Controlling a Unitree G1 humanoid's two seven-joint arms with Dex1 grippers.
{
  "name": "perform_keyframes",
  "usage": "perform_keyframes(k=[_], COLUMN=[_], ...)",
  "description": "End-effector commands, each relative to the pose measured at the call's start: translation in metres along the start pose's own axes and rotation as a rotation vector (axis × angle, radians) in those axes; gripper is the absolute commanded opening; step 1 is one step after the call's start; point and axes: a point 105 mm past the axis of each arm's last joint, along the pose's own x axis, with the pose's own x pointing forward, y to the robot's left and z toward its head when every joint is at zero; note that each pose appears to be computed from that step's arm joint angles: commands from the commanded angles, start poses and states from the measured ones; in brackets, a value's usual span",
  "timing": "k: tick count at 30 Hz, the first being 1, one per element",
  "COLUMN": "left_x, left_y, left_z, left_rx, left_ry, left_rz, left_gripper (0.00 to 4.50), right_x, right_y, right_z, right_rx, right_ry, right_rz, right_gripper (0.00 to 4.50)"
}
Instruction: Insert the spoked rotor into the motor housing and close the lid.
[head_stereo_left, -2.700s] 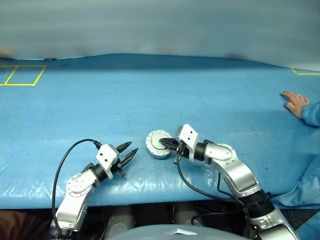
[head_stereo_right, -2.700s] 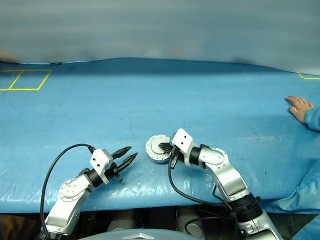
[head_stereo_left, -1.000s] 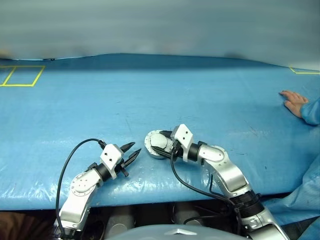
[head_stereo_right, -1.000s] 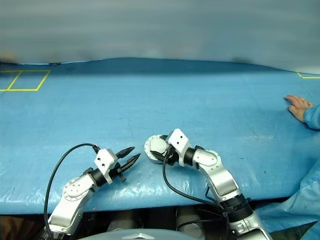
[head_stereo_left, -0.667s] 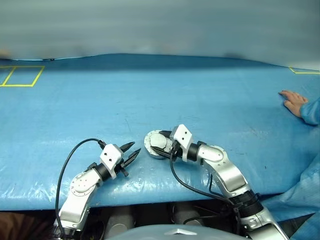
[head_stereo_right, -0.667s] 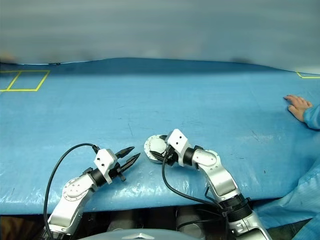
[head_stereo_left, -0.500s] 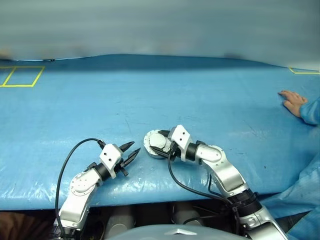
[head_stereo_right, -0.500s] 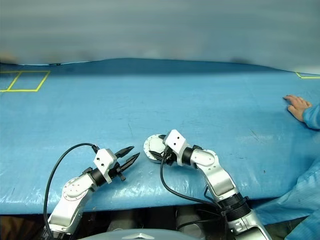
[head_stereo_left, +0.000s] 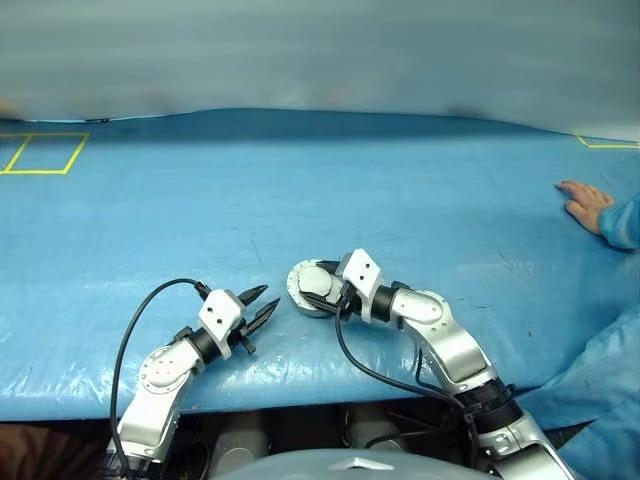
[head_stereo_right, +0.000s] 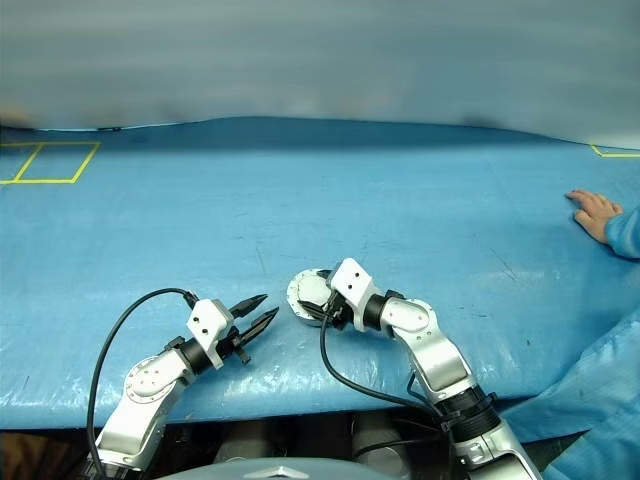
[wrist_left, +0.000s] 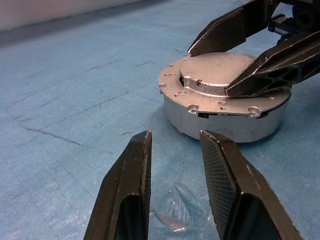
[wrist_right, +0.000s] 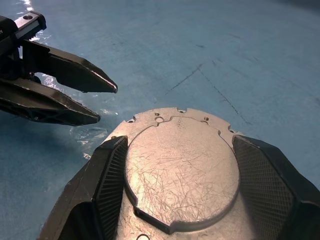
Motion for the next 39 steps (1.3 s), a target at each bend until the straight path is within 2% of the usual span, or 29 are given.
perform_keyframes(k=[1,7,28,39], left_x=[-0.001,-0.001,0.000,0.002], left_y=[0.002,0.001,-0.003,0.000], left_z=[0.008,0.007,0.006,0.009], left_rx=[0.029,0.024,0.006,-0.047], left_ry=[-0.032,-0.029,-0.027,-0.049], left_rz=[0.006,0.003,-0.007,0.029], left_gripper=[1.62,1.62,1.62,1.62], right_x=[-0.002,-0.003,-0.006,0.000], right_y=[0.001,0.003,-0.007,-0.005], right_z=[0.000,-0.004,0.006,-0.011], right_rx=[0.030,-0.066,-0.124,-0.149], right_ry=[0.009,0.068,0.102,0.175], right_rz=[0.016,0.027,0.056,0.059], right_gripper=[3.02,3.02,3.02,3.02])
